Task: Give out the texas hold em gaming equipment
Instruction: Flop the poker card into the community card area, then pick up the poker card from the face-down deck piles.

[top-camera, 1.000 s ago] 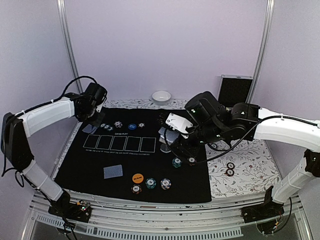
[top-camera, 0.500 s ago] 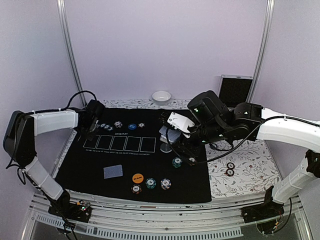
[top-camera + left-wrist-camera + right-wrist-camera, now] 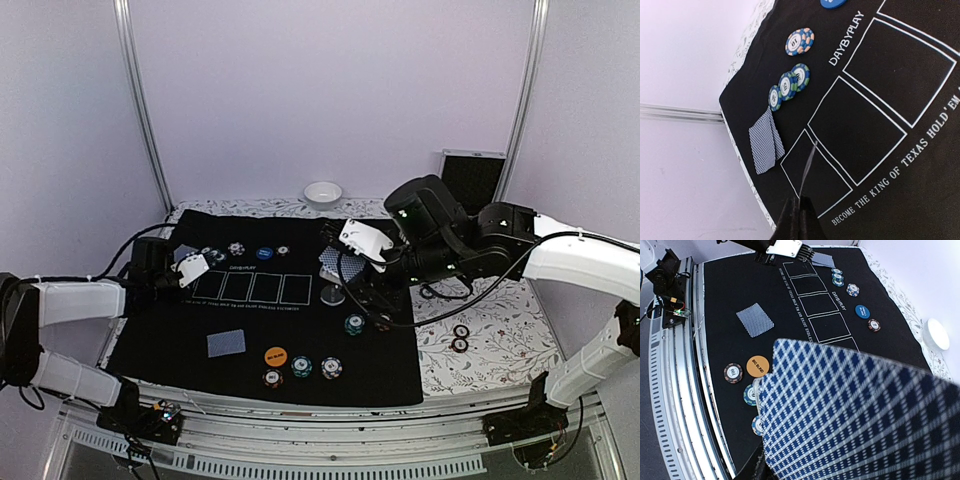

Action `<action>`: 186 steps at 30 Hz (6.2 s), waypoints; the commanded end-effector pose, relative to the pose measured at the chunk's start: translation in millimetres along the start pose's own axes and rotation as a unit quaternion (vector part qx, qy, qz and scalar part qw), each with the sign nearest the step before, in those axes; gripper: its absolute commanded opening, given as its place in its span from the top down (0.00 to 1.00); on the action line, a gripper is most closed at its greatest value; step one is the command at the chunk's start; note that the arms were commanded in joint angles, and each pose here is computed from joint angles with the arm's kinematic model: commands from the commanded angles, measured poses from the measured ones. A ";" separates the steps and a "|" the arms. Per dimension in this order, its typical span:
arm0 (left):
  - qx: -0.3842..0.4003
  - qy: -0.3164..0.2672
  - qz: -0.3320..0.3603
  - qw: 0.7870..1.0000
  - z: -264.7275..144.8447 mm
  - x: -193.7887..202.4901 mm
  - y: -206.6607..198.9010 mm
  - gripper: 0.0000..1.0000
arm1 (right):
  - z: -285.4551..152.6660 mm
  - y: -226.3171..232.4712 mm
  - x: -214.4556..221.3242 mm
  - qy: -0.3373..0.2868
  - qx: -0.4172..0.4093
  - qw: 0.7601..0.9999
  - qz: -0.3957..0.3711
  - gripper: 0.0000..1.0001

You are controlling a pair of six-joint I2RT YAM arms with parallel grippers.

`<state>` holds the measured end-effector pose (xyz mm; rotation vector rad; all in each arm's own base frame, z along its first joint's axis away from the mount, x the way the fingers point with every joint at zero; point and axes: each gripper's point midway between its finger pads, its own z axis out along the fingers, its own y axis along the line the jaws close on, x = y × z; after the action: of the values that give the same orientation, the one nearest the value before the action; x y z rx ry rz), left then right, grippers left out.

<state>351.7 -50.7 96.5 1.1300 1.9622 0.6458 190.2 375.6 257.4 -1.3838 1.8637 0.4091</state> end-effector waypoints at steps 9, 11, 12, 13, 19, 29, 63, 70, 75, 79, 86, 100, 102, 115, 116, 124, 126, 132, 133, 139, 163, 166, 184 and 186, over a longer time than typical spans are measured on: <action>0.037 -0.155 0.130 0.979 -3.6 7.3 14.6 1.00 | -24.7 0.0 -11.6 -0.042 -0.007 0.999 -0.002 0.96; 0.052 -0.148 0.136 0.978 6.3 14.6 4.0 1.00 | -23.7 0.0 -11.6 -0.042 -0.007 0.999 -0.002 0.96; 0.059 -0.139 0.133 0.979 11.0 19.4 2.0 1.00 | -24.7 -0.1 -12.6 -0.043 -0.007 0.999 -0.001 0.96; 0.059 -0.130 0.133 0.981 15.7 24.7 1.7 1.00 | -26.2 -0.2 -13.5 -0.044 -0.007 0.999 -0.001 0.96; 0.025 -0.119 0.131 0.984 28.8 30.1 21.4 1.00 | -31.1 -1.8 -11.8 -0.046 -0.002 0.999 0.002 0.96; 0.027 -0.128 0.136 0.982 43.5 30.2 29.8 1.00 | -32.6 -4.1 -8.8 -0.041 0.004 0.999 0.007 0.96; 0.201 -0.106 0.139 0.964 48.7 61.9 -31.5 0.92 | -42.2 -7.8 -1.2 -0.038 0.016 0.999 0.019 0.96; 0.199 -0.089 0.152 0.964 52.0 68.1 -29.5 0.89 | -44.0 -8.2 -1.0 -0.039 0.017 0.999 0.020 0.96; 0.197 -0.071 0.160 0.965 56.8 75.3 -29.1 0.76 | -43.0 -8.0 -0.3 -0.038 0.017 0.999 0.021 0.96; 0.192 -0.066 0.167 0.965 57.1 76.9 -27.0 0.64 | -43.6 -8.5 -0.7 -0.037 0.018 0.999 0.022 0.96; 0.175 -0.042 0.191 0.965 59.7 84.9 -19.3 0.63 | -42.5 -8.3 0.0 -0.035 0.018 0.999 0.021 0.96; 0.206 -0.098 0.172 0.958 37.4 56.4 -26.0 0.25 | -42.5 -8.0 -0.1 -0.035 0.016 0.999 0.019 0.96; 0.223 -0.103 0.177 0.953 32.8 45.7 -30.4 0.24 | -43.0 -8.0 -0.8 -0.036 0.016 0.999 0.019 0.96; 0.120 -0.252 0.189 0.941 -61.9 -91.7 33.9 0.02 | -37.8 -9.1 -3.6 -0.027 0.017 0.999 0.015 0.96; 0.087 -0.283 0.193 0.936 -78.7 -104.4 43.6 0.02 | -36.8 -9.1 -4.4 -0.026 0.018 0.999 0.013 0.96; -0.009 -0.508 0.096 0.856 -209.0 -173.2 92.9 0.02 | -27.5 -11.4 -11.9 -0.021 0.021 1.000 0.005 0.96; 0.048 -0.559 0.089 0.823 -233.7 -185.1 84.0 0.02 | -24.8 -11.9 -14.7 -0.021 0.021 1.000 0.006 0.96; 0.046 -0.607 -0.124 0.784 -271.3 -223.5 142.2 0.02 | -19.7 -12.8 -20.4 -0.016 0.022 1.000 0.010 0.96; 0.021 -0.596 -0.162 0.786 -272.8 -225.8 157.2 0.02 | -19.3 -13.2 -20.9 -0.016 0.023 1.000 0.011 0.96; -0.007 -0.589 -0.223 0.777 -307.8 -234.5 191.6 0.02 | -14.1 -15.0 -22.6 -0.009 0.026 0.999 0.015 0.96; 0.453 -0.472 -0.227 0.721 -299.8 -316.3 -22.9 0.06 | 0.2 -12.1 -33.5 -0.010 0.016 1.000 0.015 0.96; 0.464 -0.434 -0.215 0.742 -282.0 -323.5 -41.0 0.10 | -0.2 -12.0 -36.2 -0.016 0.015 1.000 0.013 0.96; 0.410 -0.387 -0.264 0.782 -237.0 -340.4 -37.9 0.26 | -1.1 -9.2 -36.7 -0.021 0.009 1.000 0.013 0.96; 0.384 -0.369 -0.267 0.803 -226.4 -335.8 -33.7 0.27 | -3.6 -9.8 -36.5 -0.023 0.010 1.000 0.014 0.96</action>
<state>242.5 -376.8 321.3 0.9993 1.6450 -0.9884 201.4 390.5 273.6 -1.3582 1.8786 0.3949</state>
